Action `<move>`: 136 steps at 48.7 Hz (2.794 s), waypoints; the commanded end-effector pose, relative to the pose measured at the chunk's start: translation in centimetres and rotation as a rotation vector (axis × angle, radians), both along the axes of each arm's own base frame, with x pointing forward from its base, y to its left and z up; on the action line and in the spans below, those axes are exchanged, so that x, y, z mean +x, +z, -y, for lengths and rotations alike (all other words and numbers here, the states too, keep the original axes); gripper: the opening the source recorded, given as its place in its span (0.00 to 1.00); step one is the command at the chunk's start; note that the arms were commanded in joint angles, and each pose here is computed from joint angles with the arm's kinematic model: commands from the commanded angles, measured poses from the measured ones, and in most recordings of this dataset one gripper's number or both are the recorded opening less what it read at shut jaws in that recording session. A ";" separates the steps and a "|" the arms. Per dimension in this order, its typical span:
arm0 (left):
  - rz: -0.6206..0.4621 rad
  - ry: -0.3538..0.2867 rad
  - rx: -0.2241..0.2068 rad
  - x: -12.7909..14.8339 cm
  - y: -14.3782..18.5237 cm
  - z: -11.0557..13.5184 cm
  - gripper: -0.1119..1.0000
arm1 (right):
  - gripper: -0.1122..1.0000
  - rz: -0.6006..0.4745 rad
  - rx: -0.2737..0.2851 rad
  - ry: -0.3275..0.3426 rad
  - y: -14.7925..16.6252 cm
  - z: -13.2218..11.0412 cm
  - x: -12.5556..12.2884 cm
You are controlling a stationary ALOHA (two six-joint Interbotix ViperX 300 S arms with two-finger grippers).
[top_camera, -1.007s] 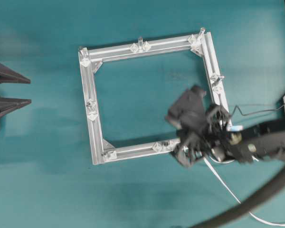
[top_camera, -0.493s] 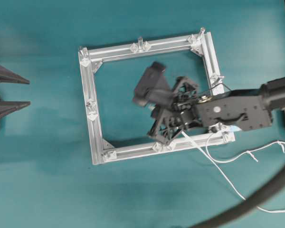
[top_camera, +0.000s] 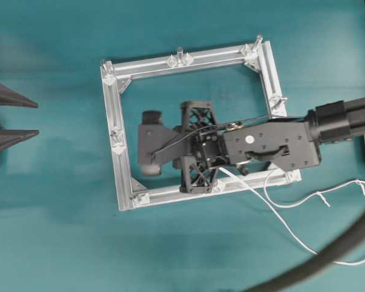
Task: Move the cable alternately left and right between 8 pins so it hooks onto each one.
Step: 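Carry the cable leftward along the bottom frame rail past the pins, then route the cable up the left side of the frame around the pins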
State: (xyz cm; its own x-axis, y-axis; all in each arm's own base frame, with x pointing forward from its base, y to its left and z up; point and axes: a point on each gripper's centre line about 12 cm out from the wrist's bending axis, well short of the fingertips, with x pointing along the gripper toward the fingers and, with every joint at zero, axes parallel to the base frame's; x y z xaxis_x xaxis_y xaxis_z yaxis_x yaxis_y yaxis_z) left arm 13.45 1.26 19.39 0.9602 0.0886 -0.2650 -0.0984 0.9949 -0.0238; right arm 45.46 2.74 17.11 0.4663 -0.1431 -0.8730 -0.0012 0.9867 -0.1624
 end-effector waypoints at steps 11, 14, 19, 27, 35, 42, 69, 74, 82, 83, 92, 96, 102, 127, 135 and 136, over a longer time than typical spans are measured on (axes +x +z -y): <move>0.016 -0.004 0.009 0.2 0.5 0.0 0.77 | 0.24 0.012 -0.055 0.258 1.3 -4.0 1.2; 0.016 -0.004 0.009 0.2 0.5 0.0 0.77 | 0.24 -0.005 -0.085 0.339 0.9 -5.3 1.0; 0.016 -0.004 0.009 0.2 0.5 0.0 0.77 | 0.24 -0.033 -0.138 0.473 0.4 -7.2 0.6; 0.016 -0.004 0.009 0.2 0.5 0.0 0.76 | 0.24 -0.041 -0.214 0.650 0.2 -9.3 0.7; 0.015 -0.004 0.009 0.1 0.5 0.0 0.77 | 0.24 -0.032 -0.256 0.736 0.4 -10.8 1.7; 0.015 -0.004 0.009 0.1 0.5 0.0 0.77 | 0.24 -0.023 -0.269 0.764 0.7 -12.3 3.2; 0.028 -0.003 0.010 0.0 0.6 0.0 0.77 | 0.24 0.089 -0.087 0.606 2.1 -16.3 9.7; 0.028 -0.004 0.010 0.0 0.6 0.0 0.77 | 0.24 0.115 -0.003 0.463 2.2 -16.1 11.1; 0.028 -0.005 0.012 0.0 0.6 0.0 0.77 | 0.24 0.127 0.138 0.193 2.3 -14.4 12.6; 0.028 -0.005 0.012 0.0 0.6 0.0 0.77 | 0.24 0.127 0.152 0.165 2.2 -14.1 12.7; 0.028 -0.005 0.012 0.0 0.6 0.0 0.77 | 0.24 0.146 0.224 -0.028 2.1 -11.7 13.4; 0.030 -0.005 0.012 0.0 0.7 0.0 0.77 | 0.24 0.165 0.255 -0.106 2.2 -10.4 13.8; 0.028 -0.005 0.012 0.0 0.6 0.0 0.77 | 0.24 0.210 0.337 -0.247 2.4 -8.5 14.6; 0.028 -0.005 0.012 0.0 0.6 0.0 0.77 | 0.24 0.203 0.354 -0.503 1.2 -1.4 13.7; 0.028 -0.005 0.012 0.0 0.6 0.0 0.77 | 0.24 0.209 0.374 -0.547 2.1 -0.4 11.9; 0.028 -0.005 0.012 0.0 0.6 0.0 0.77 | 0.24 0.213 0.377 -0.546 2.3 -0.4 11.6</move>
State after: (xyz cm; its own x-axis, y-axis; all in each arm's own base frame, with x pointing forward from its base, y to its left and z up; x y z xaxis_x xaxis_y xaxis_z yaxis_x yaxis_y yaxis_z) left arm 13.30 1.25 19.68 0.9656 0.0892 -0.2442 -0.0979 0.9949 -0.0238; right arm 57.80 3.43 14.57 0.5037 -0.1146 -0.8562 0.5249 0.8278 0.1981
